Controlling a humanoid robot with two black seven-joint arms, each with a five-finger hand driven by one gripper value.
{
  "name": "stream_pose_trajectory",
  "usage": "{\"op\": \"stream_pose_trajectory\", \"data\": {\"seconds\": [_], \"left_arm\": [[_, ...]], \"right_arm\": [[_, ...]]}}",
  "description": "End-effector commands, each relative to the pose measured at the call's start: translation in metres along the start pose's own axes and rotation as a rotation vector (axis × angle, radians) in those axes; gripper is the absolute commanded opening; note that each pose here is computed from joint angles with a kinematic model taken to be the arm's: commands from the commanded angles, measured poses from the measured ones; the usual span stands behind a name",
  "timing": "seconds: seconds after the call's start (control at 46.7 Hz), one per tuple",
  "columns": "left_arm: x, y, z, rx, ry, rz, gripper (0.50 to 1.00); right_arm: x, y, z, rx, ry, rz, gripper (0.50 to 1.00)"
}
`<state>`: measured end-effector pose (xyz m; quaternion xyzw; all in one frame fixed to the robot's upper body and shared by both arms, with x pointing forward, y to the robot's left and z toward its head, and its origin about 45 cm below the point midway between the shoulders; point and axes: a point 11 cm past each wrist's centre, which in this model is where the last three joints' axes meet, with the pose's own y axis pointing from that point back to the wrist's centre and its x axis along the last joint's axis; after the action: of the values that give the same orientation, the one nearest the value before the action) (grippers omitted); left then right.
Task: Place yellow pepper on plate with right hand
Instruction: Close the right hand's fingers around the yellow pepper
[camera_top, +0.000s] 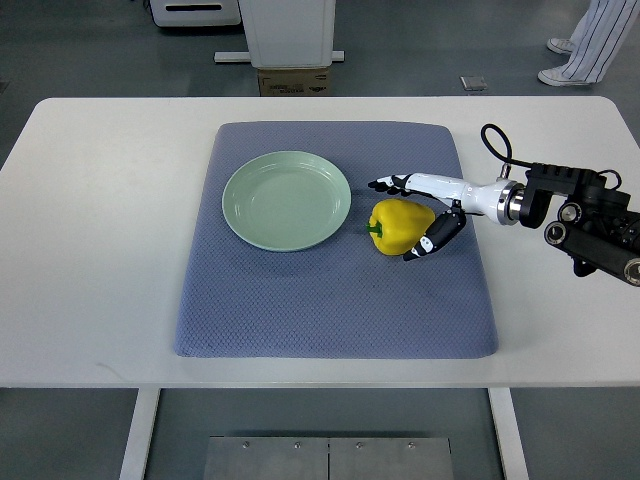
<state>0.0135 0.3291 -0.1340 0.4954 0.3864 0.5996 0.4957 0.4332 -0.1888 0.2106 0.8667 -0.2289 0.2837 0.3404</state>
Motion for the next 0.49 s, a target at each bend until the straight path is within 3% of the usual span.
{"op": "stream_pose_trajectory", "data": {"seconds": [0.0, 0.15, 0.471], "left_arm": [[-0.0001, 0.0, 0.0, 0.0, 0.0, 0.0, 1.0], [-0.0003, 0.0, 0.0, 0.0, 0.0, -0.002, 1.0], [-0.0001, 0.0, 0.0, 0.0, 0.0, 0.0, 1.0]], "right_arm": [[-0.0004, 0.0001, 0.0019, -0.004, 0.001, 0.008, 0.887], [-0.0011, 0.0006, 0.0048, -0.012, 0.002, 0.008, 0.837], [-0.0046, 0.0003, 0.0096, -0.027, 0.009, 0.003, 0.809]]}}
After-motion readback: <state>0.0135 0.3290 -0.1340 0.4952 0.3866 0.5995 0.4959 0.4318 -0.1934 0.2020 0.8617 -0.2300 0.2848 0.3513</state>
